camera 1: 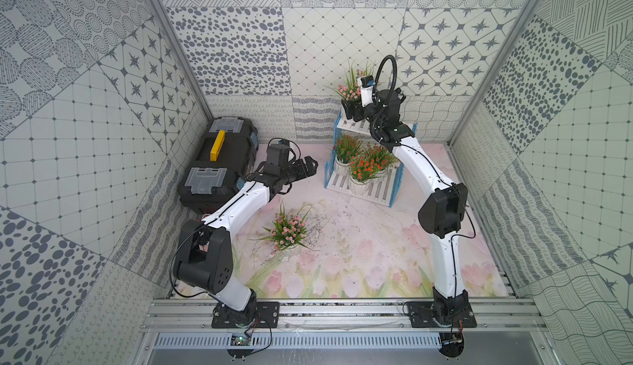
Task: Place the baby's breath potted plants on the rack by color
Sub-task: Place the baby's breath potted plant on the rack.
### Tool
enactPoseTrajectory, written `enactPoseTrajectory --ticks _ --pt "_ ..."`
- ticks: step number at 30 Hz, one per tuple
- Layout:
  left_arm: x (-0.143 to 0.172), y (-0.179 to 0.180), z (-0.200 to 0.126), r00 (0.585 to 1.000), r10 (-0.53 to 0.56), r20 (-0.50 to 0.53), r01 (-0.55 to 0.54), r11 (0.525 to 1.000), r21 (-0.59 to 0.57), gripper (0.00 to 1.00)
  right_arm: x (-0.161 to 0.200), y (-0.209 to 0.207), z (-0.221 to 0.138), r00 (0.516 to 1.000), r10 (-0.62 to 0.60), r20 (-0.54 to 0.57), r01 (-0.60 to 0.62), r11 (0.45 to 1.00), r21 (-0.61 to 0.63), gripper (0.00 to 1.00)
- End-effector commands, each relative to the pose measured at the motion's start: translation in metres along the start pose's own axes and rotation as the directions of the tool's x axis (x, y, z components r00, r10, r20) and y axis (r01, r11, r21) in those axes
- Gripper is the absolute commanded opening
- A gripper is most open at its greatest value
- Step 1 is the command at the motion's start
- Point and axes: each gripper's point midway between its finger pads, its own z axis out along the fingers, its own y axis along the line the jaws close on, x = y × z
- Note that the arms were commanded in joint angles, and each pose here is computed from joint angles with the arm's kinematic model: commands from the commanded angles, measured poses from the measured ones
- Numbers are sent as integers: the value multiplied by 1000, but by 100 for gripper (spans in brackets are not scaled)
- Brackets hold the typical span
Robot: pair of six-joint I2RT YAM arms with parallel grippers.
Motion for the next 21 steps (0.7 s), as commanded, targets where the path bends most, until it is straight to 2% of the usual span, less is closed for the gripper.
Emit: enactPoseTrajectory --ticks 1,11,21 --pt "-6 -11 0 1000 19 21 -20 999 46 98 -48 -2 -10 990 11 137 -10 1000 -12 81" --pt "-7 -12 3 1000 18 19 -19 999 50 98 -60 -3 -18 991 3 135 -2 1000 -12 82" --pt "-8 -14 2 1000 20 16 -21 998 59 98 -64 -8 -16 997 -13 71 13 1000 -8 82"
